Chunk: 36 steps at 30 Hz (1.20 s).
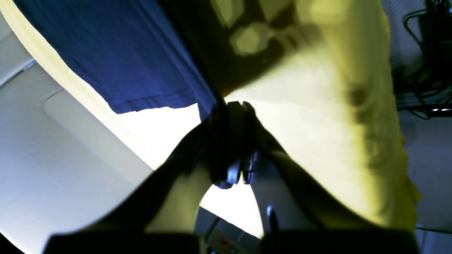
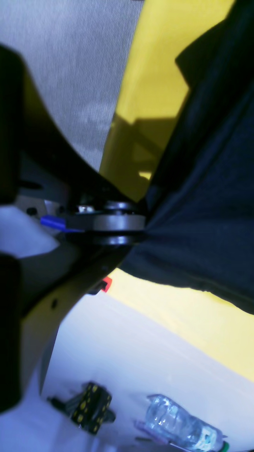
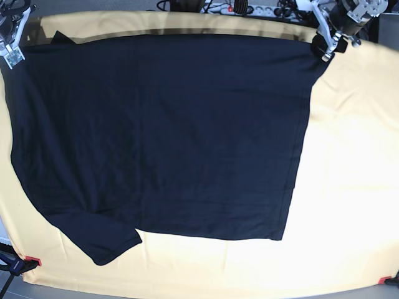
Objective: Fold the T-shirt properly
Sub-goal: 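Pull the shirt edge with both grippers toward the robot, straightening it, then fold the held edge with the left gripper across the shirt body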
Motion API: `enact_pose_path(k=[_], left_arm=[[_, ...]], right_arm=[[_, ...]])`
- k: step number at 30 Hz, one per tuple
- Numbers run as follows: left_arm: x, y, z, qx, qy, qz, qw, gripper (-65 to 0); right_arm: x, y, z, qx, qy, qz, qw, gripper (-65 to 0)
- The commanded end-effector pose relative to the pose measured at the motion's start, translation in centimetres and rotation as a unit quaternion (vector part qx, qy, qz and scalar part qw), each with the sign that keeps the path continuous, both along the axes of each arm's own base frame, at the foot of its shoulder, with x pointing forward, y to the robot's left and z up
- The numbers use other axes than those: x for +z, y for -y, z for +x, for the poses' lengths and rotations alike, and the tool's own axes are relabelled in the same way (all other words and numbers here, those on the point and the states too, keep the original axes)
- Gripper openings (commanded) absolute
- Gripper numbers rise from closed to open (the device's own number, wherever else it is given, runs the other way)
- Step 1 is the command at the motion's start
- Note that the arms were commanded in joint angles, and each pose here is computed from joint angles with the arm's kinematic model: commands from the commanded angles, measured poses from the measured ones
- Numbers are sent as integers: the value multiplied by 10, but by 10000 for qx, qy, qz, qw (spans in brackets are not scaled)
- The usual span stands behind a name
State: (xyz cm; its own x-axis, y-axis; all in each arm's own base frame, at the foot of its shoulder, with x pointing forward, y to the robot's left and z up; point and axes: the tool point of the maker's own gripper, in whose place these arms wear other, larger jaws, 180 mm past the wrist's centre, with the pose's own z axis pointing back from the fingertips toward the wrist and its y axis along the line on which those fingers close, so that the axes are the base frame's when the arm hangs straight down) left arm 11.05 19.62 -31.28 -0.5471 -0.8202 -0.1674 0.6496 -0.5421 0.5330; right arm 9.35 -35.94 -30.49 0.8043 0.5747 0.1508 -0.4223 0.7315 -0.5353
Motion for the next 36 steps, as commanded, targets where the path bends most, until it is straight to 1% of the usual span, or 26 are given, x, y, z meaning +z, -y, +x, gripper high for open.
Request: enact_pose_path(k=[1,4,6,9,12,16,18,20,22,25,28,32,33,36], left_arm=[[9,-1,10,-43,269,37,9996,-650],[19,4,23,-21,621,-177,9979,-650],[23,4,31,-24,759,-181,9969,-650],[30,7,45,-72,935,-272,9952,-650],[33,16,54,-55,839,-589,9947,-650],[38,26,67,79,674,-983,9928,-650],[43,31,75,165,669,-1192,9905,-650],[48,35,81,245,616,-1394,9880,-650],[52,38,86,356,598,-1607,9845,-650],[59,43,90,323,662,-1791,9811,-650],[66,47,97,297,770,-1926,9778,-650],[74,48,117,523,879,-2299,9678,-650],[74,48,121,557,854,-2378,9660,-650],[68,49,128,585,562,-2552,9635,-650]], right_arm=[[10,9,4,26,89,-300,9995,-650],[14,3,11,153,243,-240,9993,-650],[18,-4,22,293,467,-160,9984,-650],[25,-5,37,403,731,-200,9963,-650],[29,-12,51,615,913,-76,9939,-650],[28,-31,69,840,1103,523,9890,-650],[29,-32,77,837,1207,657,9870,-650],[29,-28,85,806,1297,694,9858,-650],[24,-26,90,752,1316,903,9843,-650],[15,-23,96,657,1317,1238,9813,-650],[16,-14,105,547,1426,1248,9804,-650],[19,-24,112,612,1535,1540,9741,-650],[18,-28,113,683,1524,1593,9730,-650],[16,-34,120,755,1562,1614,9715,-650]])
